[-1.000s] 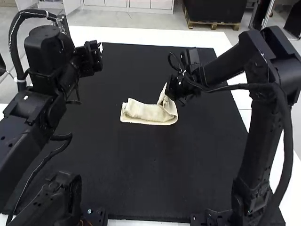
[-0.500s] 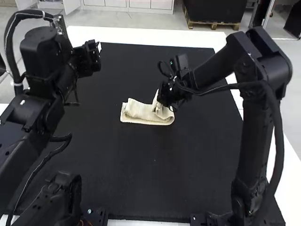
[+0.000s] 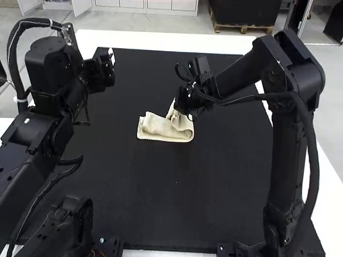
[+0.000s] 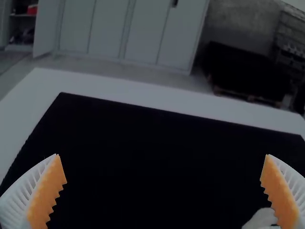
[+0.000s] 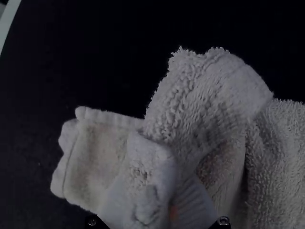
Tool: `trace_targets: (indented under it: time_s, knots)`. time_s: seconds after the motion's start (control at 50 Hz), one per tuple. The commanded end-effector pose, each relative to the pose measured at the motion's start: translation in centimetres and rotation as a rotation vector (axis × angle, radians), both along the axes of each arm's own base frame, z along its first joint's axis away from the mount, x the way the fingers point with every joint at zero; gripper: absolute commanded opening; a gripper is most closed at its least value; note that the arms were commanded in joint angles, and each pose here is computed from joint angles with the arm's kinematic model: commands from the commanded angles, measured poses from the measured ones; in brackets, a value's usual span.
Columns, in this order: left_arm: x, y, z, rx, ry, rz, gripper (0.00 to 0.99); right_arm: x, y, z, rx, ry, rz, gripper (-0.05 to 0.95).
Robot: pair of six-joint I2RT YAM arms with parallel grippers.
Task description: Fold the towel.
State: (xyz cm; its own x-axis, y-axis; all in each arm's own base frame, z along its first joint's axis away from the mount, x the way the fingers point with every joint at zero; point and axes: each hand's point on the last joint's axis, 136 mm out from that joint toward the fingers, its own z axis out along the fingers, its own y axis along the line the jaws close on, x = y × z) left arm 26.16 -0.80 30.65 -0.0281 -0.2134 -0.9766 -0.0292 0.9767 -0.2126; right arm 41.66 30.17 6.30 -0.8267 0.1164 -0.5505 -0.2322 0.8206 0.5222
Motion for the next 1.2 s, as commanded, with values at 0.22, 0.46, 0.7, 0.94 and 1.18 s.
trace_targets:
  time_s: [0.22,0.46,0.7,0.94,1.18]
  knots:
    - [-0.7,0.2,1.1,-0.014,-0.040,0.007,0.964,-0.2,3.3,-0.5,-0.007,-0.014,0.042,0.00]
    - [-0.7,0.2,1.1,-0.013,-0.039,0.007,0.964,0.0,4.4,-0.3,-0.009,-0.032,0.054,0.00]
    - [-0.7,0.1,1.1,-0.014,-0.040,0.002,0.964,-0.4,6.1,-1.3,-0.022,-0.025,0.080,0.00]
    - [-0.7,0.0,1.1,-0.014,-0.040,0.001,0.964,-1.0,7.8,-1.8,-0.030,-0.020,0.108,0.00]
    - [-0.7,0.0,1.1,-0.014,-0.040,-0.001,0.964,-1.0,8.6,-1.8,-0.028,-0.024,0.119,0.00]
